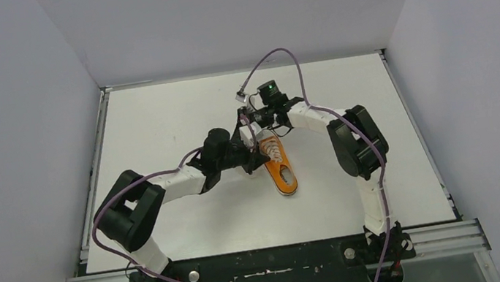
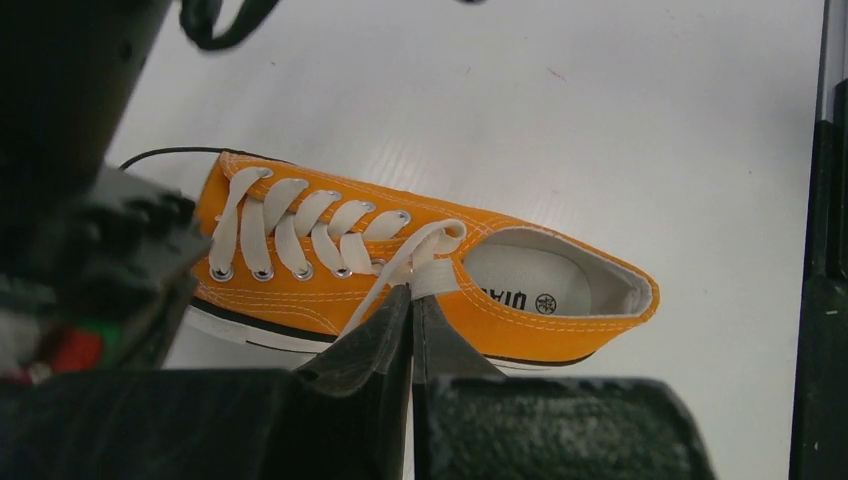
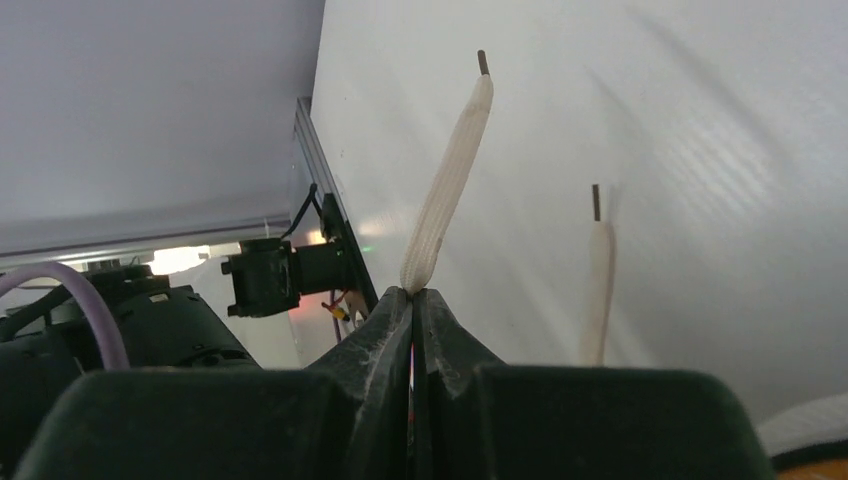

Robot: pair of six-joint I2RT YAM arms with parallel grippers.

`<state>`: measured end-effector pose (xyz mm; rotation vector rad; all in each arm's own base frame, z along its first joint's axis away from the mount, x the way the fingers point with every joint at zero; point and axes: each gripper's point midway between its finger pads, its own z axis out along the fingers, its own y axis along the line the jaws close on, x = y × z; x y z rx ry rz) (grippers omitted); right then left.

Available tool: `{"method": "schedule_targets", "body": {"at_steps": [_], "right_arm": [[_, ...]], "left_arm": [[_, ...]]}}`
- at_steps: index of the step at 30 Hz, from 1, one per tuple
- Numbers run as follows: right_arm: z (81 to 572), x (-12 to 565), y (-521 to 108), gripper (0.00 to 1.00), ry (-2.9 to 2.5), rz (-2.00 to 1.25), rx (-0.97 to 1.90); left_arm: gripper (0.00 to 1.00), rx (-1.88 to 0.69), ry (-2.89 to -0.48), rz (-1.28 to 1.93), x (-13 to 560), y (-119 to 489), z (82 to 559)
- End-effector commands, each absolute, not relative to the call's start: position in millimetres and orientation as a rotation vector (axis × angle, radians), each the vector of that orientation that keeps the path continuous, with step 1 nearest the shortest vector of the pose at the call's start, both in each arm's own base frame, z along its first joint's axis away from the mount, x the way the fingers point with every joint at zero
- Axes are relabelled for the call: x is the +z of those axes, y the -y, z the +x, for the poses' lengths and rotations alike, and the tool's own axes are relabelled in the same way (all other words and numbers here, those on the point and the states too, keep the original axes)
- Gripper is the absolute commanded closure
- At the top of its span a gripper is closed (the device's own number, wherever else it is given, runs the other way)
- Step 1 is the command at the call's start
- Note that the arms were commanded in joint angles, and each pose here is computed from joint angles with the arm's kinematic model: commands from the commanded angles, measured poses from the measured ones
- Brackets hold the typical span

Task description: Tie the shoes

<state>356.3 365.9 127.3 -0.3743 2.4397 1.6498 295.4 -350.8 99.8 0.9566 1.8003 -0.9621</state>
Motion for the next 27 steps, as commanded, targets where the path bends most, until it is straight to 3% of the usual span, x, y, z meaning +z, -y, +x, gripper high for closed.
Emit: {"method": "schedule_targets", "body": {"at_steps": [1, 12, 14, 18, 21, 27], "right_arm": [[326, 128, -377, 1.00, -2.457, -0.587, 1.663], [271, 81, -357, 0.95, -2.796, -0.706, 1.610], [273, 77, -352, 0.84, -2.821, -0.699, 1.574], [310, 104, -348, 0.46, -2.761, -0.505, 1.518], [330, 136, -340, 0.38, -2.706, -0.422, 1.557], [350, 171, -284, 0.35, -2.655, -0.284, 1.335]], "left_arm": [[1.00, -0.969, -1.565, 1.065, 134, 360, 292], [1.00, -1.046, -1.509, 1.111, 123, 369, 284], [1.00, -1.063, -1.506, 1.102, 122, 371, 283], [1.00, -1.095, -1.514, 1.082, 124, 374, 283], [1.00, -1.121, -1.549, 1.041, 126, 374, 284], [1.00, -1.201, -1.678, 0.925, 125, 377, 291]]}}
